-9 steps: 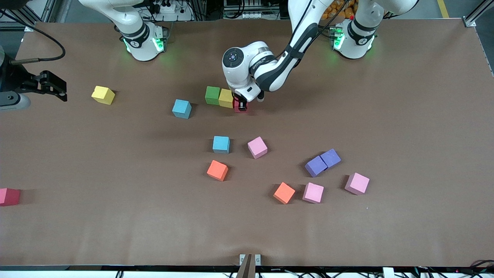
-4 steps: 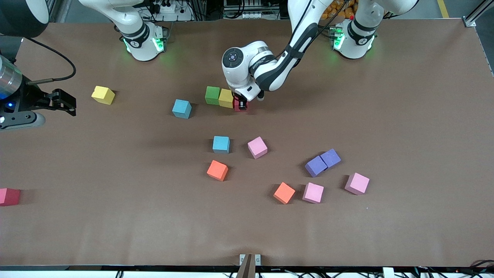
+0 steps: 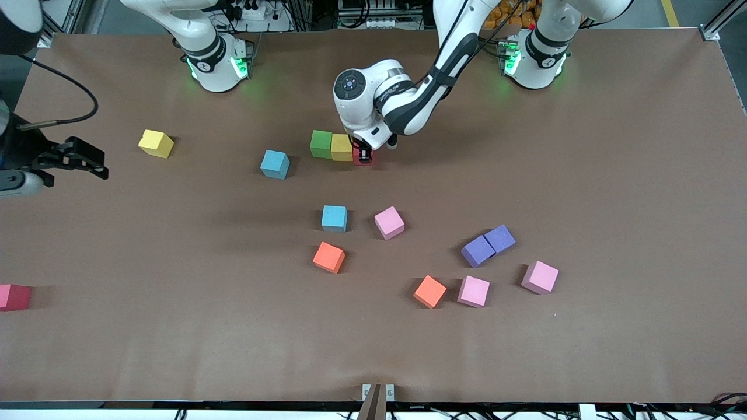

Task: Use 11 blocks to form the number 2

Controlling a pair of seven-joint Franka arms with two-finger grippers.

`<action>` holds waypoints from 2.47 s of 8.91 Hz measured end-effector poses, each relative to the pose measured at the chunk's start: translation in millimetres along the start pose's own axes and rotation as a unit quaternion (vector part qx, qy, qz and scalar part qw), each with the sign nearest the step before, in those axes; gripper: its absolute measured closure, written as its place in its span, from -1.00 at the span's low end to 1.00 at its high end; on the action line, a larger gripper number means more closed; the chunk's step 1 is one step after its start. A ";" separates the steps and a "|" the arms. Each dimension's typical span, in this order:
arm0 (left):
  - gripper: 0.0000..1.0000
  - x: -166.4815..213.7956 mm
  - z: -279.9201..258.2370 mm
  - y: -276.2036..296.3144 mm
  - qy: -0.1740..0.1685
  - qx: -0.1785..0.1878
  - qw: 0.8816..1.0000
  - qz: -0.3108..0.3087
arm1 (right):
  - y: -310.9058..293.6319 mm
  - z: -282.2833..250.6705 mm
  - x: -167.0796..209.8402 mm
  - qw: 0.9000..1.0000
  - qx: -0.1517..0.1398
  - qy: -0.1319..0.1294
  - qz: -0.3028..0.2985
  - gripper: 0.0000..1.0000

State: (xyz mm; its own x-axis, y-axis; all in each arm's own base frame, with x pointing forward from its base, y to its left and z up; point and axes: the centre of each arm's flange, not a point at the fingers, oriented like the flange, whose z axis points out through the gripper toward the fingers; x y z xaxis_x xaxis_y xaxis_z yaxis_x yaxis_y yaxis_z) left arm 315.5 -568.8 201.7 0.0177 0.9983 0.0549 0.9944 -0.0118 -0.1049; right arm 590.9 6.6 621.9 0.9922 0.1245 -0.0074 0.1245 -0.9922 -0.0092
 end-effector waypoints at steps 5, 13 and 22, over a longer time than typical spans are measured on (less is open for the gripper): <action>-0.49 1.0 13.3 -6.5 0.020 0.015 1.000 0.002 | 13.2 -3.4 -3.0 1.000 0.002 0.003 0.015 -1.00; -0.48 -7.5 -22.0 -3.5 0.038 0.033 0.999 -0.004 | 24.8 -4.8 -5.1 1.000 0.004 0.005 0.025 -1.00; -0.48 138.7 -138.1 170.8 0.021 0.030 0.997 0.067 | 24.8 -6.5 -5.7 1.000 0.004 0.006 0.025 -1.00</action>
State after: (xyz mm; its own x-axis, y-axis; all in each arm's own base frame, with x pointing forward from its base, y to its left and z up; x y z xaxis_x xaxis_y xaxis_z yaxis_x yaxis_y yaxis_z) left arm 502.2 -440.1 328.5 0.1552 0.9848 0.0783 0.9750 -0.1399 -0.1726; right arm 588.4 -18.8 628.2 0.9972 0.0743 0.0046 0.0743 -0.9971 -0.0163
